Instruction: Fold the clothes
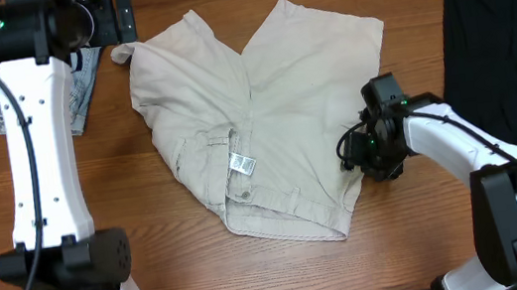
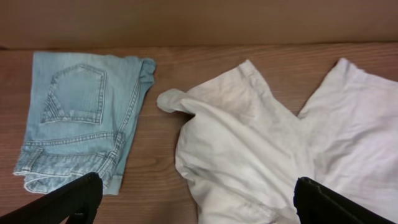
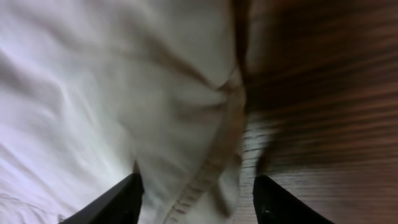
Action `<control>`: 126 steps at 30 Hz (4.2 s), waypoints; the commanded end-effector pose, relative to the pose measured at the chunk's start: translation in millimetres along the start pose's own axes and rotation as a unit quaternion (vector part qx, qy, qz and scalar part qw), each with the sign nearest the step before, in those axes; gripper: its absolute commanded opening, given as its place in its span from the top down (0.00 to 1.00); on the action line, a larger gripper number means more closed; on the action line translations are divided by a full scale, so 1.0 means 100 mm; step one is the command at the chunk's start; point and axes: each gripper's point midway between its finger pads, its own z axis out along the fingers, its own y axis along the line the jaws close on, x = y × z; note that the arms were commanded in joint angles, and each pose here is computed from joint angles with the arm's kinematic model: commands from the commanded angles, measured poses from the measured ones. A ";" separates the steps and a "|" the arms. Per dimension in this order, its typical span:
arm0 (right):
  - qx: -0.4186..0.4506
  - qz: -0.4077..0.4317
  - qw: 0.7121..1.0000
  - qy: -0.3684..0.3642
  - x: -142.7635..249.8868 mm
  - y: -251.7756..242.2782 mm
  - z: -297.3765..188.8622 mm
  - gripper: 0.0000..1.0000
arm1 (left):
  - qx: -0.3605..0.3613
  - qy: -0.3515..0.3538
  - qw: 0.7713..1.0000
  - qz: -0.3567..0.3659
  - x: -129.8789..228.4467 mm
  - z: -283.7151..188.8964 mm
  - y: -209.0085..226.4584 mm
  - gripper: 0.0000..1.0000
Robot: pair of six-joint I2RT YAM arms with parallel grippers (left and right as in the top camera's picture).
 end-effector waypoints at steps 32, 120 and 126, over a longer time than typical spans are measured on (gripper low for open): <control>-0.109 0.098 0.984 -0.105 -0.74 -0.64 -0.28 0.22 | 0.251 0.373 0.870 0.205 2.23 1.39 -2.18 0.05; 0.095 0.105 0.990 -0.028 0.01 -0.57 -0.12 0.31 | 0.008 0.076 0.980 0.183 0.85 0.89 -1.61 0.00; 0.122 0.107 0.986 -0.038 0.05 -0.53 -0.11 0.63 | 0.056 0.029 0.973 0.224 0.68 1.09 -1.86 0.07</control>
